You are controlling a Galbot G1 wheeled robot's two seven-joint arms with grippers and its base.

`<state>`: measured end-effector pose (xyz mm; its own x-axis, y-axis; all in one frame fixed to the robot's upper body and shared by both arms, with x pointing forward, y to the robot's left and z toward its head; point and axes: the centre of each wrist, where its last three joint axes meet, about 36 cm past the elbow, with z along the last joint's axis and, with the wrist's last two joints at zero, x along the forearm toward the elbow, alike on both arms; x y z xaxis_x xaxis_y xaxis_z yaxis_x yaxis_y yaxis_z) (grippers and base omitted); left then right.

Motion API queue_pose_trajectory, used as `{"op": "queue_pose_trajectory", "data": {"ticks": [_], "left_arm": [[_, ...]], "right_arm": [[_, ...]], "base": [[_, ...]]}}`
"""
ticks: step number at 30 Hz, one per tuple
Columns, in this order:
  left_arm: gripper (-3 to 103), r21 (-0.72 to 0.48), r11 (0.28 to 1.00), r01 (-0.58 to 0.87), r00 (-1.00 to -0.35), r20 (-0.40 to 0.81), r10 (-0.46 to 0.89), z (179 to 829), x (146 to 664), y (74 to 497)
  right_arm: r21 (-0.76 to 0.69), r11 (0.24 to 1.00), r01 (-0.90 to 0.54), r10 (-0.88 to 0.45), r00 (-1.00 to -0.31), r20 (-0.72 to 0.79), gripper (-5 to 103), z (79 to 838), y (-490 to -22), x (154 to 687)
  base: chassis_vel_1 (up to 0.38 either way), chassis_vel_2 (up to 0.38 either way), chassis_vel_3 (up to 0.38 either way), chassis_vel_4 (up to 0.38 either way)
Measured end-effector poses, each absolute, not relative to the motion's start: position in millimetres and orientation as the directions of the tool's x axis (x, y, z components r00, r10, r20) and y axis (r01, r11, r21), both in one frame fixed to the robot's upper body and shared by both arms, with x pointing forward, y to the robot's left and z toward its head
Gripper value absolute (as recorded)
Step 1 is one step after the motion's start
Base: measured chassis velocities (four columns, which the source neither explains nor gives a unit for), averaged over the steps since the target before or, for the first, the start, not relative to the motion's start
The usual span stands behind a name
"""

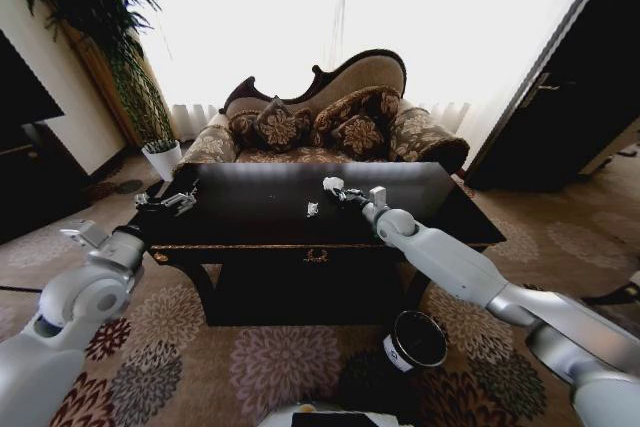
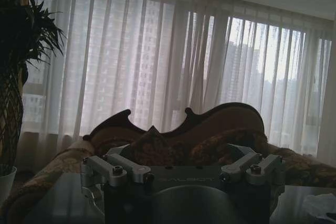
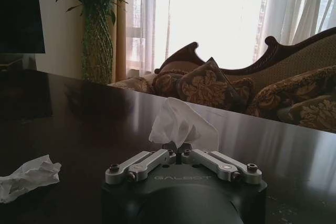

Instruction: Move to the front of the table and place the trash on the table into the trash bin.

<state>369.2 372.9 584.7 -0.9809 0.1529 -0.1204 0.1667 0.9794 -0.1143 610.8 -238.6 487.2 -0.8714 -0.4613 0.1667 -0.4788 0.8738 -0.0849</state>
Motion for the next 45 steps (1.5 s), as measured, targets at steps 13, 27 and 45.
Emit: {"op": "queue_pose_trajectory", "data": {"ticks": [13,27,45], "left_arm": [[100,-0.114,0.979,0.167,-0.981,-0.120,0.153,585,369,373],[100,-0.114,0.979,0.167,-0.981,-0.120,0.153,585,369,373],[100,-0.114,0.979,0.166,-0.981,-0.120,0.152,585,369,373]], "right_arm": [[-0.031,0.902,-0.430,-0.422,-0.896,0.135,0,493,-258,586],[-0.005,0.934,-0.356,-0.355,-0.932,0.067,0,519,-320,522],[-0.014,0.983,-0.181,-0.182,-0.983,-0.021,0,500,-387,384]], "base": [[0.000,0.000,0.000,0.000],[0.000,0.000,0.000,0.000],[0.000,0.000,0.000,0.000]]}}
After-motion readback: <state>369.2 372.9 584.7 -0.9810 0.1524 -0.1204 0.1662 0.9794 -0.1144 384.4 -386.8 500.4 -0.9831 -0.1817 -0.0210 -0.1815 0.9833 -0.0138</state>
